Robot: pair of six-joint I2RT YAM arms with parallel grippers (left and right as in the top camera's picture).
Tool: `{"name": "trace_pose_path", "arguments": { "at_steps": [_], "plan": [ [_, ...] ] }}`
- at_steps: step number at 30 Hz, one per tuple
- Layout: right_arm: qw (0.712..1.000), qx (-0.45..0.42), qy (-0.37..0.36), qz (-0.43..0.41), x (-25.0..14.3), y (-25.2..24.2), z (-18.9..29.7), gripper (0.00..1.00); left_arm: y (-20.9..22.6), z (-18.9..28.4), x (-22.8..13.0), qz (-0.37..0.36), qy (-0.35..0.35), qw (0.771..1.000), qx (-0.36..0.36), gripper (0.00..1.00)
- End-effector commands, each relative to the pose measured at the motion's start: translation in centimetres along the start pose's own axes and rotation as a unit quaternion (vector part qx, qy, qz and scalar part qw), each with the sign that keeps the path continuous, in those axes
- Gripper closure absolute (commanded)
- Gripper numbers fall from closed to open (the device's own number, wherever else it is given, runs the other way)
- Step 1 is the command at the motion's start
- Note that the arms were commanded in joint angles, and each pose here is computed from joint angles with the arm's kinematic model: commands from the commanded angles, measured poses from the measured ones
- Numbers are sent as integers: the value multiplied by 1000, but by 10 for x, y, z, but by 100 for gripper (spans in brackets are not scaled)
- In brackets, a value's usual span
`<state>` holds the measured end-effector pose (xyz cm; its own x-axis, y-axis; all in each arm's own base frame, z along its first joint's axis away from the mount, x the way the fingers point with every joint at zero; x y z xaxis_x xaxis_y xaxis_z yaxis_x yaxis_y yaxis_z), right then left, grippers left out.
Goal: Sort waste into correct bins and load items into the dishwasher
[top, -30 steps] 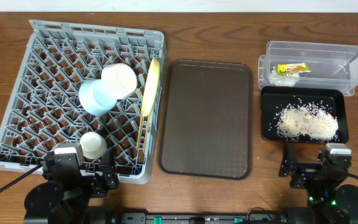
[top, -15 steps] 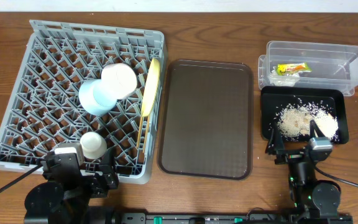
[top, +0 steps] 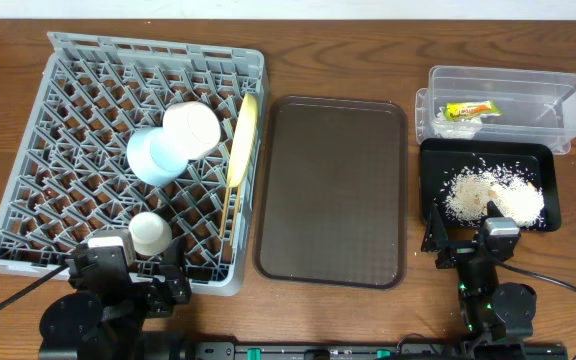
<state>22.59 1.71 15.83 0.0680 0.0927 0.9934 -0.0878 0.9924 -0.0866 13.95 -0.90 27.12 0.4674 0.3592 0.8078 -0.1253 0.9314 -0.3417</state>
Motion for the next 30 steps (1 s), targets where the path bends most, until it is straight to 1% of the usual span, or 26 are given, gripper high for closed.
{"name": "trace_pose_path", "arguments": {
  "at_steps": [1, 18, 21, 25, 30],
  "plan": [
    [1000, -1, 0, 7, 0, 0, 0, 1, 1, 0, 0, -7, -2, 1000, 3, 5],
    [1000, -1, 0, 7, 0, 0, 0, 1, 1, 0, 0, -7, -2, 1000, 3, 5],
    [1000, -1, 0, 7, 0, 0, 0, 1, 3, 0, -5, -7, 9, 1000, 7, 5],
    [1000, -1, 0, 7, 0, 0, 0, 1, 10, -19, -23, -8, 21, 1000, 9, 5],
    [1000, -1, 0, 7, 0, 0, 0, 1, 15, -53, -45, -9, -4, 1000, -21, 5]
  ]
}}
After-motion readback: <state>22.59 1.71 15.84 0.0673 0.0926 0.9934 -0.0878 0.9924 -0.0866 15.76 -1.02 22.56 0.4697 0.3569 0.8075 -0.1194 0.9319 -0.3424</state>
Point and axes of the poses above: each gripper's point midway between its finger pads, its own z axis back along the fingers, its own y axis along the line the jaws close on, x = y × z, the point moved 2 cm from there along z, back along the fingers, and after that the axes turned 12 degrees about z, right-handed, at the moved point
